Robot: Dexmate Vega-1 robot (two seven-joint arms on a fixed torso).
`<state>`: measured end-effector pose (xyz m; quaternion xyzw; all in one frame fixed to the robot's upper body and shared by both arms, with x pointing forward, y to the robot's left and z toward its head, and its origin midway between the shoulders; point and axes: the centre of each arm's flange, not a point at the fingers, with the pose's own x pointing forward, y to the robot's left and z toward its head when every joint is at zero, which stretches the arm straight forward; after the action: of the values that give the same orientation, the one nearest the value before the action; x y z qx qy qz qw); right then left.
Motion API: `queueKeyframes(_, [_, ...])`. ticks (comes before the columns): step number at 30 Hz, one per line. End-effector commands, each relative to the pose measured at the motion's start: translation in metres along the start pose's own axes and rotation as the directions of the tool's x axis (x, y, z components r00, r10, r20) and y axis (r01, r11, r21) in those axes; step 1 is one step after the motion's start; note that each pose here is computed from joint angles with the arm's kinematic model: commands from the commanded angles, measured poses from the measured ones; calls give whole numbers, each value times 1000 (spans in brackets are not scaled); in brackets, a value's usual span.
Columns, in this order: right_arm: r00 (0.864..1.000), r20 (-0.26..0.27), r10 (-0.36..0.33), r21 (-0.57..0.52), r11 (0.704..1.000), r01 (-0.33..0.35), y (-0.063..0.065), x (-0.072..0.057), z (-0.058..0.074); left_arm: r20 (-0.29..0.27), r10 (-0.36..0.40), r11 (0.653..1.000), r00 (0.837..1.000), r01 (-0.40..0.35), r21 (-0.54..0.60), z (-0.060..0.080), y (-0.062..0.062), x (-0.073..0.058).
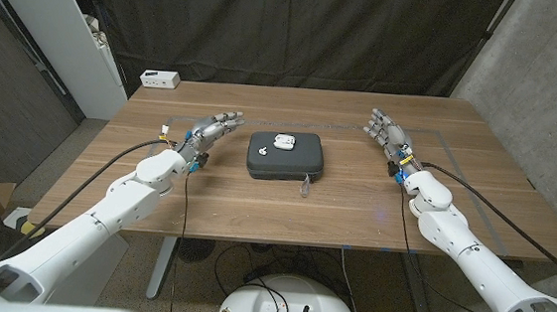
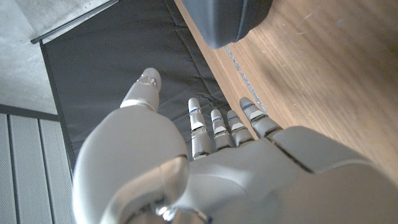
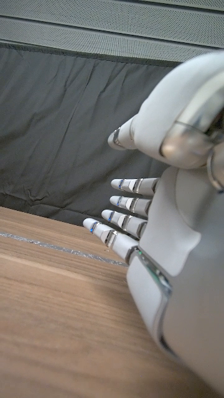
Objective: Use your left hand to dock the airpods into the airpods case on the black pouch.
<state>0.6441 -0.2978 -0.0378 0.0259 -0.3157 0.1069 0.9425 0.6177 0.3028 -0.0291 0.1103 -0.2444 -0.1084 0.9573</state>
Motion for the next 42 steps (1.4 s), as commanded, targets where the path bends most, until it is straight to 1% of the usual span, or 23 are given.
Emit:
queueKeyframes(1, [1000,16,-13,-1,1000,13,1,-20,-1,-58,-55,995,997,60,86,-1,-6,-13])
queueKeyframes(8, [1000,25,-15,-14,1000,16,0,-25,-2,-63,-100,989,993,106,101,-2,-16,-15])
queueKeyframes(11, [999,29,-14,-11,1000,15,-3,-24,-2,-71,-103,989,992,109,98,0,-19,-20])
queueKeyframes(14, [999,42,-1,-21,1000,2,-5,-23,3,-88,-114,989,990,122,84,4,-20,-28])
queueKeyframes(16, [999,48,1,-18,1000,0,-7,-22,7,-117,-162,984,980,169,56,7,-18,-32])
queueKeyframes(18, [999,47,14,-25,1000,-13,-10,-22,9,-134,-182,982,974,187,27,7,-17,-37])
queueKeyframes(20, [999,47,18,-36,999,-16,-14,-23,12,-144,-200,978,969,206,30,9,-17,-39])
queueKeyframes(22, [999,48,15,-32,999,-13,-17,-24,12,-144,-200,978,969,207,31,9,-17,-41])
queueKeyframes(25, [999,44,20,-35,999,-18,-19,-26,13,-126,-179,983,976,181,11,5,-20,-43])
queueKeyframes(29, [999,42,25,-34,999,-24,-21,-28,12,-123,-177,984,976,180,14,4,-25,-43])
queueKeyframes(35, [998,50,28,-33,999,-27,-25,-31,12,-126,-168,984,978,173,34,5,-27,-41])
queueKeyframes(38, [998,57,22,-32,999,-20,-28,-36,12,-125,-167,983,978,175,54,8,-33,-37])
queueKeyframes(40, [998,58,17,-29,999,-15,-29,-37,11,-128,-165,983,978,174,57,8,-34,-36])
queueKeyframes(42, [998,60,13,-30,999,-11,-32,-41,11,-124,-175,981,977,184,61,8,-38,-32])
